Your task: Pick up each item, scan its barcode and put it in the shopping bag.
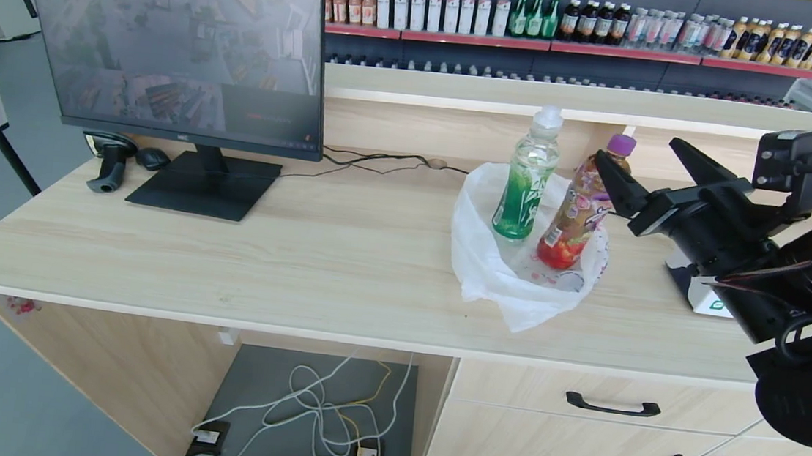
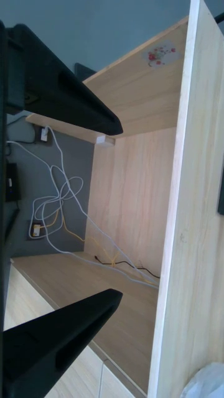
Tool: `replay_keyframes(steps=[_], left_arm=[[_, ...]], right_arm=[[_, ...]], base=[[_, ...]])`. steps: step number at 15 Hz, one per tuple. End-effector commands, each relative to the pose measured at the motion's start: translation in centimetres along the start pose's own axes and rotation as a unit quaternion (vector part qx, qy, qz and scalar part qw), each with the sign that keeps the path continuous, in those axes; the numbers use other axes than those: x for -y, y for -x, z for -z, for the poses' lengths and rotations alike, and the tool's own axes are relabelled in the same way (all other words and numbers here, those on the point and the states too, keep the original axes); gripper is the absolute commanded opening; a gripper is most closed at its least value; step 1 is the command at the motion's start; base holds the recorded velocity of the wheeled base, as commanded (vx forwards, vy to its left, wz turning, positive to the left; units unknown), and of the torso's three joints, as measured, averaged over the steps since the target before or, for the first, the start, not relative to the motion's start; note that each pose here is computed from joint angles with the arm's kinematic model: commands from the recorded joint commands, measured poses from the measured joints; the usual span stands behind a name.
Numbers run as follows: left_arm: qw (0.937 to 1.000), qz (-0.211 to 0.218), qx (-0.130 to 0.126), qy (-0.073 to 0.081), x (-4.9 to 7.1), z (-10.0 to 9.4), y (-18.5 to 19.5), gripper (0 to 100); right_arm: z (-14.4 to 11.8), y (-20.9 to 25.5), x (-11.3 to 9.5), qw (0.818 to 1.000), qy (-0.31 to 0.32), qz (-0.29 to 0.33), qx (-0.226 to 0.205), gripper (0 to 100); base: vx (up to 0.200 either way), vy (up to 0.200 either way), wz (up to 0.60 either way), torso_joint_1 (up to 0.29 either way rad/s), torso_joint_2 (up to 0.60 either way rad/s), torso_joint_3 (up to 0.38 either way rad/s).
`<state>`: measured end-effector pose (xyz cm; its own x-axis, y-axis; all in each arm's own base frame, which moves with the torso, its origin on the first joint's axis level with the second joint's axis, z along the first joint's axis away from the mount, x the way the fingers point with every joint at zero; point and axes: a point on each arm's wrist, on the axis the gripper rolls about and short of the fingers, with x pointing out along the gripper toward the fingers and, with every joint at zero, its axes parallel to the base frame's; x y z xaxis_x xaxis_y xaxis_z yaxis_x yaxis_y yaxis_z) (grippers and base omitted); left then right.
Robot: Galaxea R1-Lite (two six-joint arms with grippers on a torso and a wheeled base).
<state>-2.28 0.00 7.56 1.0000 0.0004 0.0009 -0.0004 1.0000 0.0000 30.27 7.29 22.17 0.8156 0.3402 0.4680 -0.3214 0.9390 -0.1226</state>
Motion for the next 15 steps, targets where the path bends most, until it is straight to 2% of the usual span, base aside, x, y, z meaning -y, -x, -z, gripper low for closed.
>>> replay_keyframes(steps=[1,3,6,15], left_arm=[[1.0,0.0,0.0,0.0,0.0,-0.01,-0.01,100],[1.0,-0.001,0.0,0.0,0.0,-0.01,0.0,100],[1.0,-0.001,0.0,0.001,0.0,-0.01,0.0,100],[1.0,-0.001,0.0,0.002,0.0,-0.01,0.0,100]], right_arm=[[-0.14,-0.01,0.06,1.0,0.0,0.001,0.003,100],[-0.03,0.04,0.04,1.0,0.0,0.0,0.0,100],[-0.03,0.04,0.04,1.0,0.0,0.0,0.0,100],[0.17,0.01,0.38,1.0,0.0,0.005,-0.002,100]], base=[[0.0,0.0,0.0,0.0,0.0,0.0],[-0.2,0.0,0.0,-0.002,0.0,0.002],[0.0,0.0,0.0,0.0,0.0,0.0],[0.0,-0.2,0.0,0.004,0.0,0.0]])
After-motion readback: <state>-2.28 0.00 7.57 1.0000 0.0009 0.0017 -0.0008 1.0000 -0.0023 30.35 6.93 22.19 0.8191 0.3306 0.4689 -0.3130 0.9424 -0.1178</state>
